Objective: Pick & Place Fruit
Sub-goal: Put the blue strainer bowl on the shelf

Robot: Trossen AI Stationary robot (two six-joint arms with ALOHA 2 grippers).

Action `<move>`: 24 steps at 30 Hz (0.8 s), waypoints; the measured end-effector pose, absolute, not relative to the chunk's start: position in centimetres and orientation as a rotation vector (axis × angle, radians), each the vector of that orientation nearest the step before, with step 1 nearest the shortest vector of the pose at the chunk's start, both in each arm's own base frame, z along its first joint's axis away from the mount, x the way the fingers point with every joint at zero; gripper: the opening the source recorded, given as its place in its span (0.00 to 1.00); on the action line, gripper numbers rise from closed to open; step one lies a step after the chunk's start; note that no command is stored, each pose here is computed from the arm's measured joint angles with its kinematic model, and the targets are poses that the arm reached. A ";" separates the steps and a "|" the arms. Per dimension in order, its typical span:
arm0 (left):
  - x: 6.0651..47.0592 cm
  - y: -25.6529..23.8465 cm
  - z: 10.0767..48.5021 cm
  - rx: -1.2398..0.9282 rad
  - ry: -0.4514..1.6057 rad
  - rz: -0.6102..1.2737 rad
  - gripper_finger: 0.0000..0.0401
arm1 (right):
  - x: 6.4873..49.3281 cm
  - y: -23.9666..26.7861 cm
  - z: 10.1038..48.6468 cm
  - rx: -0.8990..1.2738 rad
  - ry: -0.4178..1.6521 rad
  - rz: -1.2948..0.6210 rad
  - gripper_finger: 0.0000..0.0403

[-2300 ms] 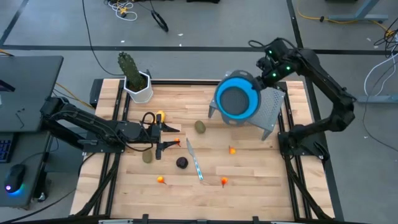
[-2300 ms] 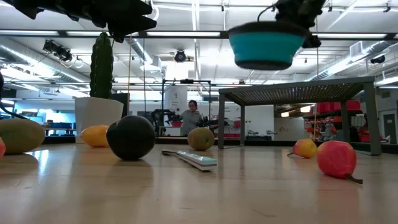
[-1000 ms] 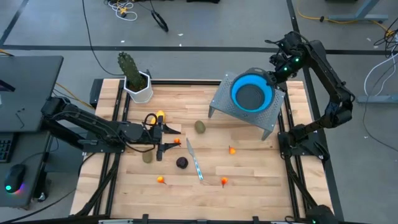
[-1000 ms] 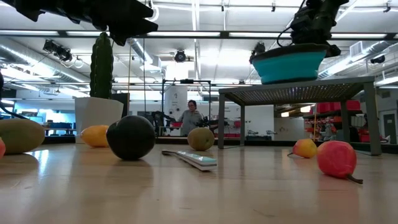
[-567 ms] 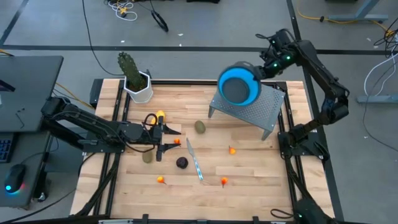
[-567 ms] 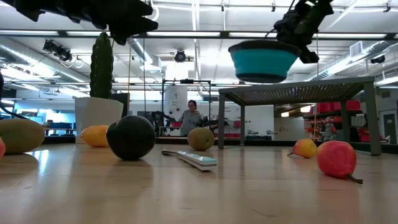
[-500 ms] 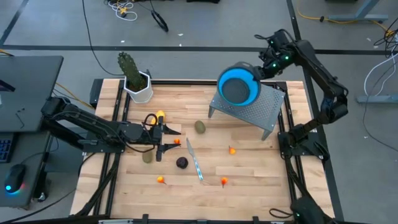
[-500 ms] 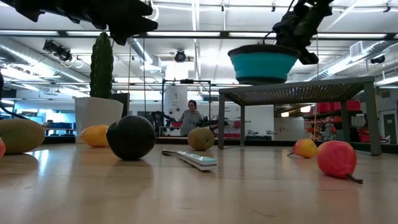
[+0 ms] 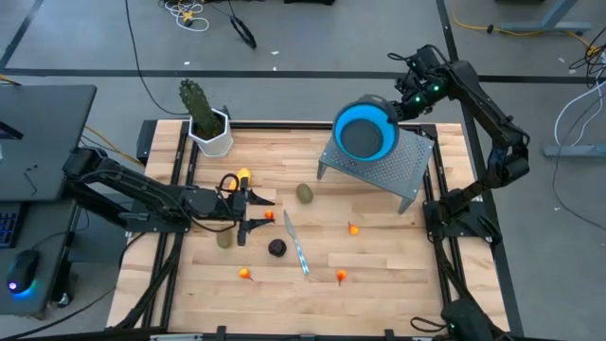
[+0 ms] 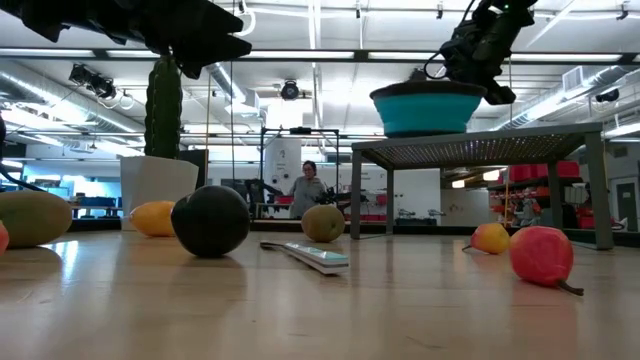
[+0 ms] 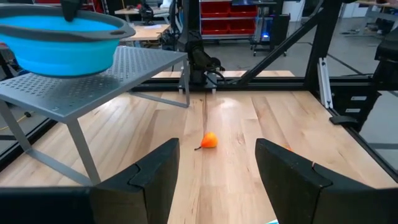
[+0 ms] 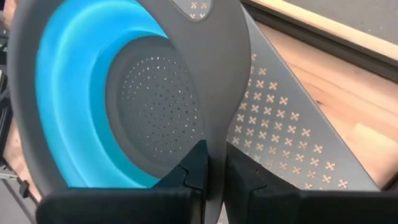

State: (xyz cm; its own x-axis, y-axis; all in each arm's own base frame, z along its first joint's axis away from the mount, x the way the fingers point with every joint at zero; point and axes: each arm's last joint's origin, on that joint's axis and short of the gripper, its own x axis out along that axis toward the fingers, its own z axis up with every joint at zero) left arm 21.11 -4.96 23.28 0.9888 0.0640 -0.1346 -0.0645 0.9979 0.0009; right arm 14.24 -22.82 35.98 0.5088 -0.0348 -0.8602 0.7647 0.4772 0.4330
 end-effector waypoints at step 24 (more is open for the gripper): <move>21.1 -5.0 23.3 -0.007 0.133 0.063 0.55 | 14.7 -22.5 35.9 0.892 0.954 -0.585 0.24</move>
